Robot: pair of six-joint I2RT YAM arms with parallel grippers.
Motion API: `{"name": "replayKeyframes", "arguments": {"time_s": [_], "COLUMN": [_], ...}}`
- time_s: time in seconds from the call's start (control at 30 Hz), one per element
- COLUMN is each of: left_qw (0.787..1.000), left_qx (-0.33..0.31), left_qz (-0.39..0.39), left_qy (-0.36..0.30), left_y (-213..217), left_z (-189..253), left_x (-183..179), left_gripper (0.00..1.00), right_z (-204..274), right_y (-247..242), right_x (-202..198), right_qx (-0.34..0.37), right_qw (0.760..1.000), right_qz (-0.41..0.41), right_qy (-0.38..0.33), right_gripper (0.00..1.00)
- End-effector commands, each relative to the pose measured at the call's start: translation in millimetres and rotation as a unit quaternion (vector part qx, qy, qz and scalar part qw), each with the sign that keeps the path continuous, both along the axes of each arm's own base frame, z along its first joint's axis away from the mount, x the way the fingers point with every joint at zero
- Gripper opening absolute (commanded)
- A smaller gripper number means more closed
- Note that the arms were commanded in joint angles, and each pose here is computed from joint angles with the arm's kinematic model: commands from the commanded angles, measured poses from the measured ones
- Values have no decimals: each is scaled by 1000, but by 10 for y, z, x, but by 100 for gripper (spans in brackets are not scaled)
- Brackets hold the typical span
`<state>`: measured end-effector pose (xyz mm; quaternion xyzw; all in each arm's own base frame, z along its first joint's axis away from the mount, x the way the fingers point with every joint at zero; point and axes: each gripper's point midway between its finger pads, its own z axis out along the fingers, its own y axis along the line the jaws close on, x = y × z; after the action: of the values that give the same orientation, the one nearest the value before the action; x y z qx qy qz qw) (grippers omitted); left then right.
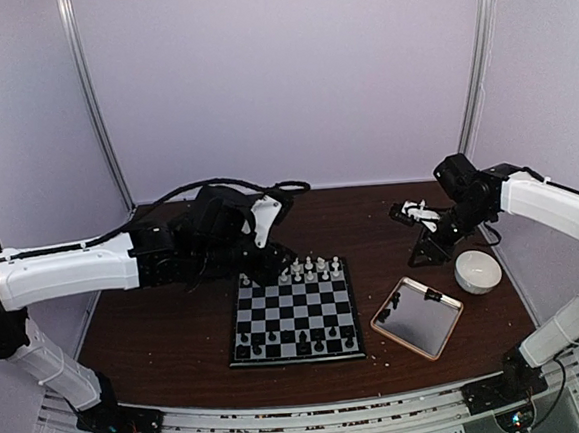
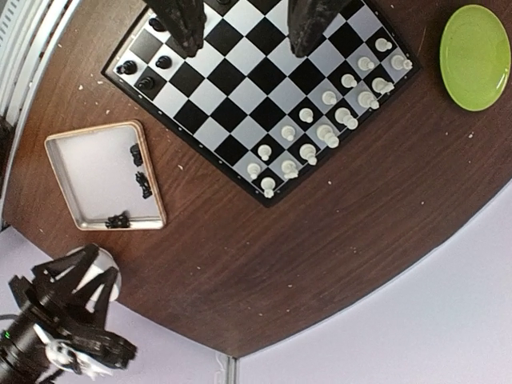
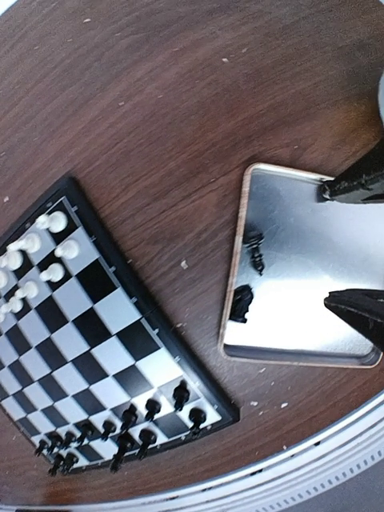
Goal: Set up the chess pieces on the board
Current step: Pick up the queen from the storage box.
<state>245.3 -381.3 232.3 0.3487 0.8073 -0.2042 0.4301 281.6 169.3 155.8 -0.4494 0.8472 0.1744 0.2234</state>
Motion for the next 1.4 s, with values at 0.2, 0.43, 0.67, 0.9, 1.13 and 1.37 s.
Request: {"name": "replayKeyframes", "arguments": {"time_s": [0.2, 0.43, 0.67, 0.9, 1.13, 1.37], "left_qw": [995, 991, 989, 989, 989, 989], "left_qx": [-75, -79, -81, -81, -79, -79], "left_qz": [69, 102, 116, 113, 110, 109], "left_qy": [23, 46, 47, 54, 62, 67], "left_y": [-143, -10, 64, 21, 0, 2], "left_z": [-122, -262, -287, -348, -410, -464], "left_x": [320, 424, 461, 460, 452, 437], "left_gripper": [36, 37, 37, 36, 37, 36], "right_z": [-481, -722, -924, -1068, -1173, -1248], "right_y": [-712, -807, -886, -880, -830, -774], "right_x": [-285, -356, -323, -262, -168, -119], "right_qx": [-159, -181, -212, -220, -218, -219], "right_qw": [986, 980, 973, 970, 970, 969], "right_qz": [-35, -45, -48, -47, -42, -33], "right_qy": [34, 65, 82, 94, 100, 106], "right_gripper": [37, 37, 36, 36, 36, 36]}}
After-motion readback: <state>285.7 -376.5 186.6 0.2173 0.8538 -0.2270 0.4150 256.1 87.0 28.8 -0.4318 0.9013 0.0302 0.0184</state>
